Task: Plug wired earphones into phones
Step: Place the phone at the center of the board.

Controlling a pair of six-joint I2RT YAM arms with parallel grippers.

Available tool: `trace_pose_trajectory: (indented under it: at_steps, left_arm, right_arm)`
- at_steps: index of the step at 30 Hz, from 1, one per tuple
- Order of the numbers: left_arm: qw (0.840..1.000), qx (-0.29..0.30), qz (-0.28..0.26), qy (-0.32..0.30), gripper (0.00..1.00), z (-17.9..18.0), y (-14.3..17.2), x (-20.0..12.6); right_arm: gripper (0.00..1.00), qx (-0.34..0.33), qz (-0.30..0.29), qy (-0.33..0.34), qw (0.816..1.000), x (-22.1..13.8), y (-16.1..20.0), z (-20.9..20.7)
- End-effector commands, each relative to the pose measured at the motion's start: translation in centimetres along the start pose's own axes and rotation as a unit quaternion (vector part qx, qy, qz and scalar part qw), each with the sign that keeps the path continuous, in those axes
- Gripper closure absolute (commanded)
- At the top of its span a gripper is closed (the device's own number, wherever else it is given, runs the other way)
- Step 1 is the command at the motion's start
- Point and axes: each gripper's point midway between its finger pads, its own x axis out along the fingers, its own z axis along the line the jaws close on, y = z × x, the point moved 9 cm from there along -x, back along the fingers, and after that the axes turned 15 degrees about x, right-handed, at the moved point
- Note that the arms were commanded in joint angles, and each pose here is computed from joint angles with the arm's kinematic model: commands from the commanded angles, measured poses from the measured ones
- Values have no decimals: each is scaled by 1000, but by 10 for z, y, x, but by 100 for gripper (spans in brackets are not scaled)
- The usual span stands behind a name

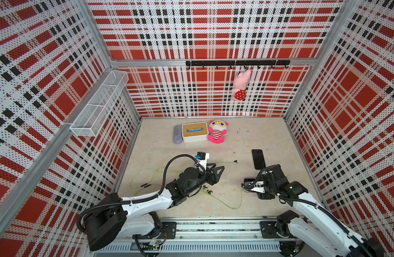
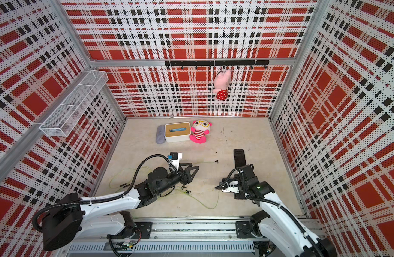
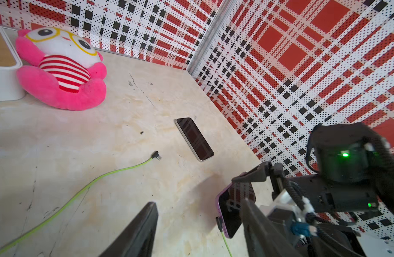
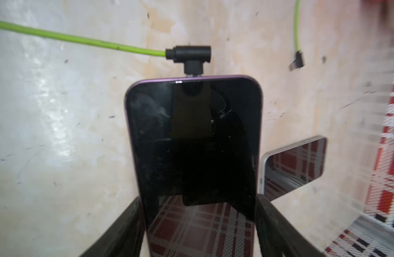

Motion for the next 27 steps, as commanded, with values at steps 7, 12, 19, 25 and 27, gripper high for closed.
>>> trace_pose_trajectory:
  at_steps: [7, 12, 19, 25, 27]
  left_arm:
    - [999, 36, 2, -5, 36, 3, 2, -10]
    - [999, 42, 15, -5, 36, 3, 6, -11]
    - [996, 69, 38, -35, 32, 7, 0, -3]
    - [984, 128, 101, -78, 26, 18, -15, 29]
    - [977, 147, 127, -85, 27, 23, -19, 48]
  right_arm:
    - [35, 21, 52, -93, 994, 29, 19, 8]
    - [21, 39, 65, -114, 991, 37, 24, 11]
    - [0, 34, 67, -101, 992, 30, 17, -1]
    - [0, 106, -53, 13, 993, -24, -29, -55]
    - [0, 207, -128, 71, 967, -50, -50, -82]
